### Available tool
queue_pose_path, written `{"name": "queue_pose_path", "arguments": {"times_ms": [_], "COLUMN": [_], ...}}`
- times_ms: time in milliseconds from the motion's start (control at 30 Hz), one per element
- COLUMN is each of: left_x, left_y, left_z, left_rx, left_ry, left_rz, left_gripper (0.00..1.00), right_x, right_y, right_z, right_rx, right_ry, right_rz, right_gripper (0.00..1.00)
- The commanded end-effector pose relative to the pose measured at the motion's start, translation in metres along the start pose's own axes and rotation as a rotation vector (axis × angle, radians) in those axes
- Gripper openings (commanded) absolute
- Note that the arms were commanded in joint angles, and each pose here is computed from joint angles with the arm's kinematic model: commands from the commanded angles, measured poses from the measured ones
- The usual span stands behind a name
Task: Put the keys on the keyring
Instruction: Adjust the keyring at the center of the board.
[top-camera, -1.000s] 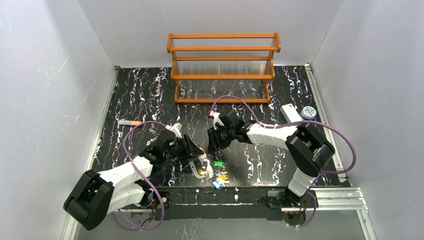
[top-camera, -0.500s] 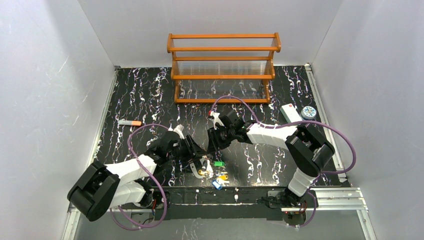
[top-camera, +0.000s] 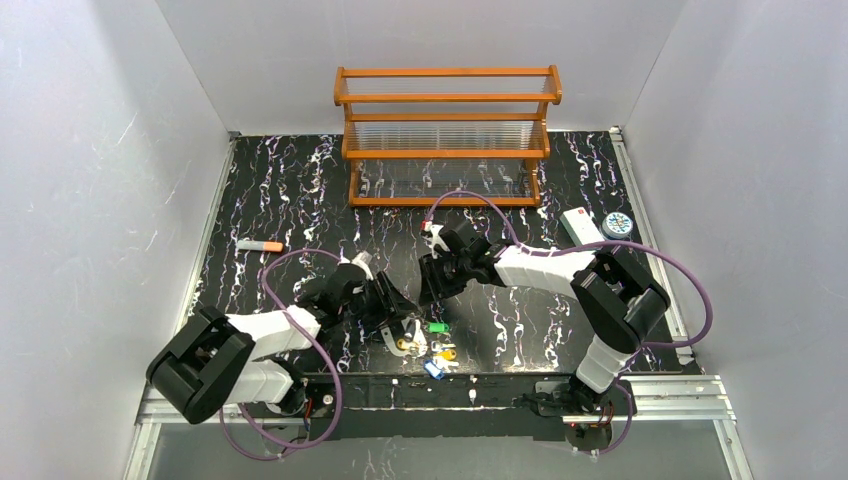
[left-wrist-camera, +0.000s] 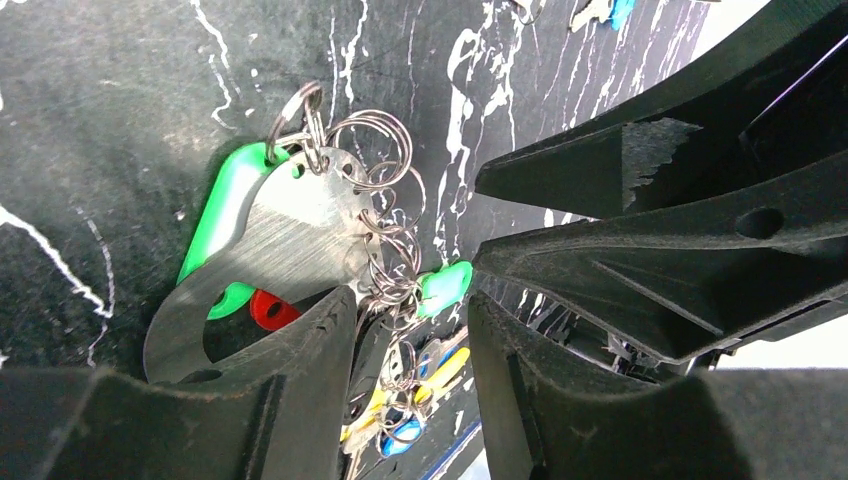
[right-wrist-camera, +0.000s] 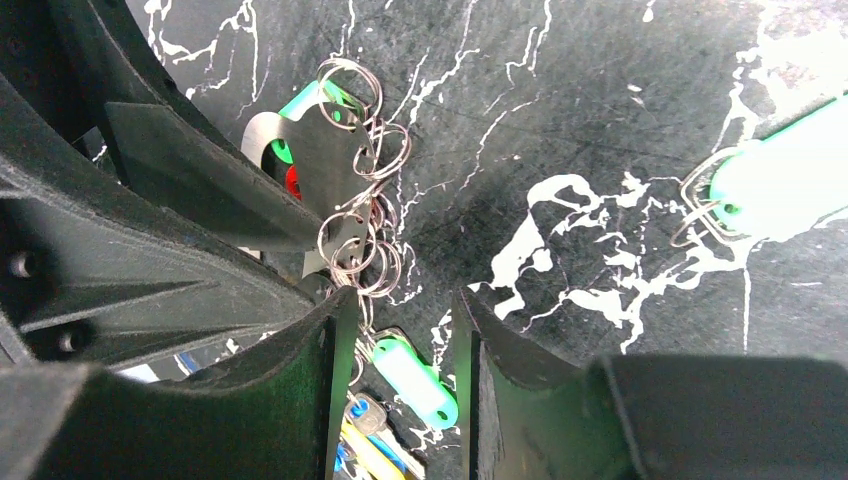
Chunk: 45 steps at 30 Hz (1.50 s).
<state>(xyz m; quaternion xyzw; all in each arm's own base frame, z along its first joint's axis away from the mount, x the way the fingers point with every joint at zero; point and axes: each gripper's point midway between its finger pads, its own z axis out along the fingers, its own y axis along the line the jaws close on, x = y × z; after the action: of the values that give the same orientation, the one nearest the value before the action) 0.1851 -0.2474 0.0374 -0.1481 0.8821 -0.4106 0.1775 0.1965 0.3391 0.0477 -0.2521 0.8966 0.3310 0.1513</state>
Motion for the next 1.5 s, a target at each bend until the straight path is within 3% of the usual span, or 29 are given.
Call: {"name": "queue_pose_path", "arguments": {"times_ms": [0, 400, 700, 1133, 1467], "left_x": [-0.009, -0.02, -0.027, -0.039, -0.014], "left_y": [-0.013, -0.036, -0.048, -0.041, -0.024], "left_z": [0.006, 0.017, 0.029, -0.005, -0.008], "left_rx": [0.028, 0.086, 0.122, 0.041, 0.111], "left_ry": [-0.025, -0.039, -0.041, -0.139, -0.095], "left_rz": [0.021, 0.031, 0.036, 0.178, 0.002], "left_gripper": [0.44, 0.34, 0.33, 0.37, 0.36], "right_x": [-0.008, -0.007, -0.007, -0.002, -0.005], "right_y": [-0.001, -0.009, -0.009, 0.018, 0.02], "right_z": [-0.01, -0.019, -0.025, -0.016, -0.004], "right_rx": [0.025, 0.059, 0.053, -0.121, -0.144], "right_ry": [-0.035, -0.054, -0.064, -0.031, -0.005], "right_rz": [0.001, 0.018, 0.019, 0.036, 0.072], "right_gripper": [0.48, 0.48, 0.48, 0.47, 0.45]}}
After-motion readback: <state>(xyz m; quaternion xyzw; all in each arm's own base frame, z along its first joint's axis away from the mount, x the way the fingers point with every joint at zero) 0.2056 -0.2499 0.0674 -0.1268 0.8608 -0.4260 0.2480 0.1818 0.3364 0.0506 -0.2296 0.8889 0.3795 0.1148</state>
